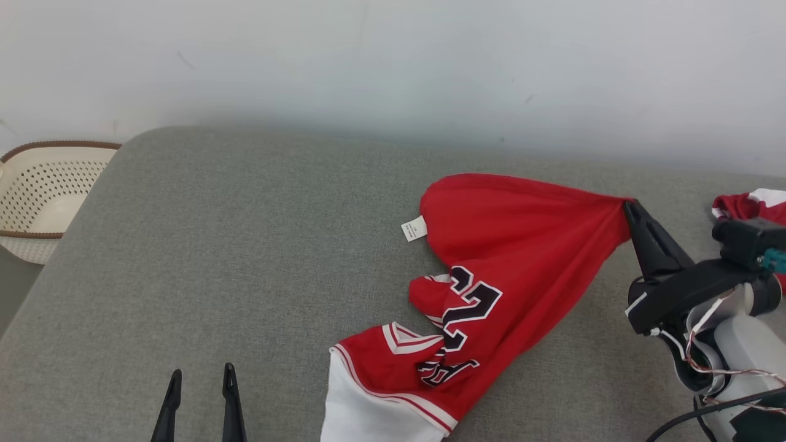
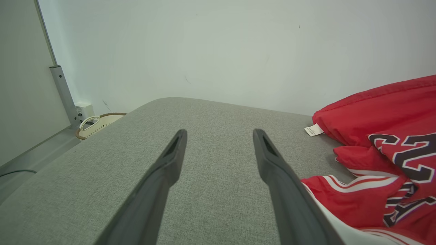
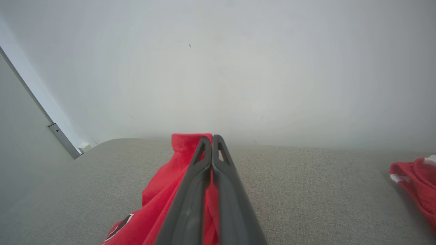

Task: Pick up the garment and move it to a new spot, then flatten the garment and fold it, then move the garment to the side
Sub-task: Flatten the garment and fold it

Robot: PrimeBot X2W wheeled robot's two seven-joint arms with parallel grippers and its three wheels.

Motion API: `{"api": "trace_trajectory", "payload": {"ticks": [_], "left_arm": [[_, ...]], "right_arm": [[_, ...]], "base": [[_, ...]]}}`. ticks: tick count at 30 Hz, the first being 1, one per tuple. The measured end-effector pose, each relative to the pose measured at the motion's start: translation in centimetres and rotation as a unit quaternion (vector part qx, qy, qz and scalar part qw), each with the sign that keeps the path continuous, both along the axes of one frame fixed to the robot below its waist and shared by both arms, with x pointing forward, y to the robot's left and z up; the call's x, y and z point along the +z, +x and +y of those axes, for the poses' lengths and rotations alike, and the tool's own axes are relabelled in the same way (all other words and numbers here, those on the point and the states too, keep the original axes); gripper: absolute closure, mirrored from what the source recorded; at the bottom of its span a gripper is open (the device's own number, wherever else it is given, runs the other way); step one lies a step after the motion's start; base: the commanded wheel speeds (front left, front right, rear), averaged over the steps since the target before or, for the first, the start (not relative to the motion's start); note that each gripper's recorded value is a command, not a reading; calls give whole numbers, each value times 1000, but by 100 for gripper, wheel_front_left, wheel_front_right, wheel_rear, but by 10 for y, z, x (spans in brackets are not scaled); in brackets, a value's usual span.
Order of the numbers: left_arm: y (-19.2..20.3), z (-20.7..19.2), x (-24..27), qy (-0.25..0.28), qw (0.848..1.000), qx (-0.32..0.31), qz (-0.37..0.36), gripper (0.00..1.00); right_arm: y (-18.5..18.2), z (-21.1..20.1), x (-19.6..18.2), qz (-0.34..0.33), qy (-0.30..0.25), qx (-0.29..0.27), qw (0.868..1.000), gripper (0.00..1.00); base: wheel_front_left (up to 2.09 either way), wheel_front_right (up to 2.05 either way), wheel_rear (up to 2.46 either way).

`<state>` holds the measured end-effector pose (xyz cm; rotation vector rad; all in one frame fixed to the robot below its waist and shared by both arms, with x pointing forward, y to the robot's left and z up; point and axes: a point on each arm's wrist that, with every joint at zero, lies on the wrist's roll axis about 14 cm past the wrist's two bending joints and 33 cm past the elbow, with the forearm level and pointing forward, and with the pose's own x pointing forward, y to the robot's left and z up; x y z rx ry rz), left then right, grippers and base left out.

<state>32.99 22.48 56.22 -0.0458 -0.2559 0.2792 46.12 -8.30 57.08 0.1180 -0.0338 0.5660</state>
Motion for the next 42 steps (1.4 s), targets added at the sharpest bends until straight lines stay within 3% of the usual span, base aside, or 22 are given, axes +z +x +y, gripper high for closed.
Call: {"api": "trace_trajectory", "payload": {"ticks": [19, 32, 37, 39, 40, 41, 42], "left_arm": [[-8, 3, -1, -7, 1000, 7, -1, 0], [-5, 0, -4, -7, 1000, 6, 5, 0], [-3, -5, -6, -8, 1000, 0, 9, 0], [-3, -4, -8, -8, 1000, 0, 11, 0], [-2, -4, -9, -8, 1000, 0, 12, 0], [-2, -4, -9, -8, 1000, -2, 13, 0], [-1, -4, -10, -7, 1000, -3, 14, 0]], "right_arm": [[-18, -9, 60, -30, 41, 21, 998, 100], [-24, -31, 73, -40, 50, -1, 998, 100], [-25, -34, 47, -3, 37, -10, 999, 100], [-23, -39, 38, 6, 25, -20, 999, 94], [-22, -41, 30, 16, 15, -24, 999, 65], [-22, -43, 23, 28, 8, -28, 999, 0], [-23, -44, 16, 36, 1, -31, 999, 0]], "base": [[0, 0, 0], [0, 0, 0], [0, 0, 0], [0, 0, 0], [0, 0, 0], [0, 0, 0], [0, 0, 0]]}}
